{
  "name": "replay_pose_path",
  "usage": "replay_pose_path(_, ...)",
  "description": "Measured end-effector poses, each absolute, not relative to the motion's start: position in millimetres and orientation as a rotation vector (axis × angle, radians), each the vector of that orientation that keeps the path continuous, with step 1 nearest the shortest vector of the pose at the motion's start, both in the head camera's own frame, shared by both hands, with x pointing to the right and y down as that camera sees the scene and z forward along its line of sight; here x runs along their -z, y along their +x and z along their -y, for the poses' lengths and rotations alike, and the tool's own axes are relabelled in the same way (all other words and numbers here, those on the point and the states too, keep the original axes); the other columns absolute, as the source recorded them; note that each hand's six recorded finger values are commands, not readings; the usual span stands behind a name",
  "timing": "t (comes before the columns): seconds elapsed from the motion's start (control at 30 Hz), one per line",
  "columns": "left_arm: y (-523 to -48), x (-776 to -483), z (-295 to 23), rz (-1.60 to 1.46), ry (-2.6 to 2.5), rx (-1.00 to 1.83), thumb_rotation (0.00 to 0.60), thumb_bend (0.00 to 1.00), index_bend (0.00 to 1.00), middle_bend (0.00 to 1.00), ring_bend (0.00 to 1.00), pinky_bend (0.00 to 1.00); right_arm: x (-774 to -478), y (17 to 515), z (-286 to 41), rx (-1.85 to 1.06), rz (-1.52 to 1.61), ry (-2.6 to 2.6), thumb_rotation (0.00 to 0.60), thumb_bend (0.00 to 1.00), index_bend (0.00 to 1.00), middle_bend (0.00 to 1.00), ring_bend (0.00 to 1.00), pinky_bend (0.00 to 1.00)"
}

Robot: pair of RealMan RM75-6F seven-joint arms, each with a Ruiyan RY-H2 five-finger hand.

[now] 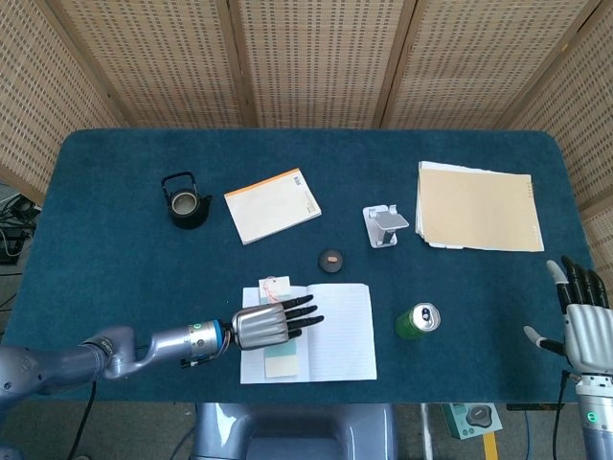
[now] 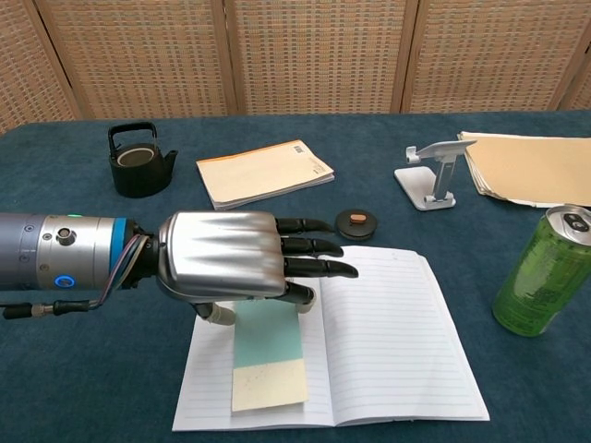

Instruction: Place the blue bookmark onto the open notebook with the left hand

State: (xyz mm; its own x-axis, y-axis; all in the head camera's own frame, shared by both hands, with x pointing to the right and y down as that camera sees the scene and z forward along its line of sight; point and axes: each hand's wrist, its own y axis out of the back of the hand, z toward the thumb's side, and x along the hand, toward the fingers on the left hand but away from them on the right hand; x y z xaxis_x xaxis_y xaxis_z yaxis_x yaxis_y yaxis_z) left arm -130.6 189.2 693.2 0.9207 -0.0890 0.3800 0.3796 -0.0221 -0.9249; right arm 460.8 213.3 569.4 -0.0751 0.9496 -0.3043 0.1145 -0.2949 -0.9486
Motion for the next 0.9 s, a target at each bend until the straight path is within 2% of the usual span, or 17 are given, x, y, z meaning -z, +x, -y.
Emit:
replay_pose_path(0.5, -127.9, -697.4, -195.8, 0.241, -1.567, 0.345, 0.600, 0.23, 0.47, 0.00, 0.00, 0.00, -571.0, 461.2, -213.6, -1.462, 1.191, -1.467, 0.600, 0.07, 0.00, 0.00, 0.00, 0.00)
replay_pose_path(0.8, -128.2, -697.9, -195.7, 0.239, -1.569, 0.350, 0.600, 0.23, 0.34, 0.00, 0.00, 0.00, -570.9, 460.8, -213.5, -1.460, 1.191, -1.466, 0.600, 0.07, 0.00, 0.00, 0.00, 0.00)
replay_pose_path(0.9, -129.3, -698.2, -194.0, 0.236, -1.571, 0.359, 0.600, 0.23, 0.23, 0.00, 0.00, 0.00, -570.9, 460.7, -213.6, -1.460, 1.191, -1.466, 0.600, 0.07, 0.00, 0.00, 0.00, 0.00)
